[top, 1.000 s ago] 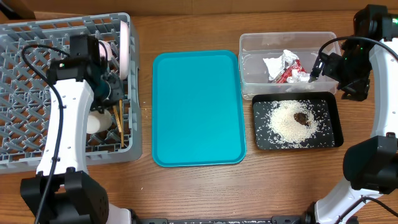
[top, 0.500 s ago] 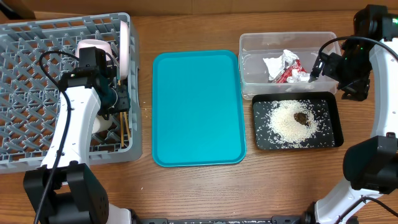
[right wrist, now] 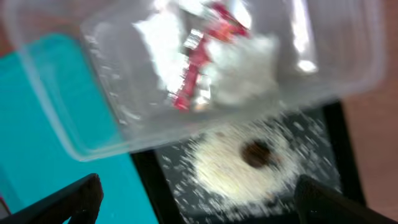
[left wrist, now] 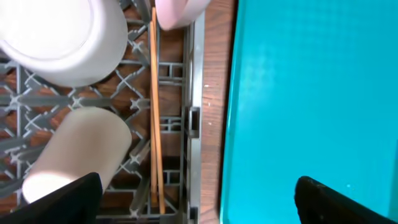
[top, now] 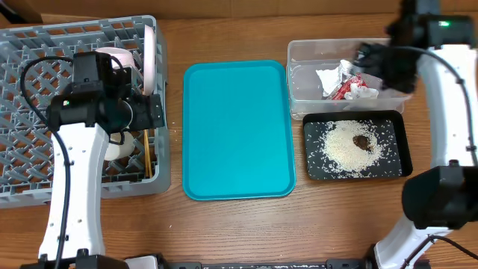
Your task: Sort waste into correct bins and load items into the dishwasher
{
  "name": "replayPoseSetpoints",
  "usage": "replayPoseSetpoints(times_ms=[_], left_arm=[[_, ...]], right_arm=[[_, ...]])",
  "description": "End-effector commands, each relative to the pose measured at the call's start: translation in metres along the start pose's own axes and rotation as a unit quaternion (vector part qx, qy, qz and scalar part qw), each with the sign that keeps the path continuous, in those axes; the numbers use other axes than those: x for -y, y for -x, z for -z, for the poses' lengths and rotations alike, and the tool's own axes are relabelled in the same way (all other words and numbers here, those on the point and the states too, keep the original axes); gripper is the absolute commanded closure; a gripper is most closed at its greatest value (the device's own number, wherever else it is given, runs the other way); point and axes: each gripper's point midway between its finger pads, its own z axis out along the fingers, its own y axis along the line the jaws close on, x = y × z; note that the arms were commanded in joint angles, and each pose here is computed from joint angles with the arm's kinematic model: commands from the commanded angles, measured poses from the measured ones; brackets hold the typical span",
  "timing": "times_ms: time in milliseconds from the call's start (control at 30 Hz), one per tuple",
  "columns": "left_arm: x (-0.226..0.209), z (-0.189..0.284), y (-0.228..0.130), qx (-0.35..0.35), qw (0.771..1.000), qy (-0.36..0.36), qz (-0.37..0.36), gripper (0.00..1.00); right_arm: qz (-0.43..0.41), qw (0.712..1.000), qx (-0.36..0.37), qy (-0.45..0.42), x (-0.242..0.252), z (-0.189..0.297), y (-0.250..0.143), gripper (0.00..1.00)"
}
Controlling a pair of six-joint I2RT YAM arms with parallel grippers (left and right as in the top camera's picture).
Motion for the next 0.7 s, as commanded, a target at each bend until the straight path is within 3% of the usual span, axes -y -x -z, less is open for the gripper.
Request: replayPoseSetpoints(times_ms=[0,200,333,667], left_arm=[[0.004,0.009,-0.006,-0.008,1.000,-0.008,0.005,0.00],[-0.003,0.013,-0.038,-0.072,0.997,0.010,0.011,0.00],[-0.005,0.029,-0.040,-0.048,0.999,0.019,0.002,0.00],[0.000,0.094,-0.085,0.172,0.984,0.006,-0.044,0.00]], right_arm=[[0.069,0.996,0.045,0.040,-0.059,0.014,0.000,0.00],[0.090,0.995,0.023,0.042,-0.075,0.012,-0.019,0.00],[0.087,0.996,0.011,0.033,-0.069,0.013,-0.025,0.00],[0.091,0.989,0.109,0.038,-0.047,0.059,-0.056,0.00]])
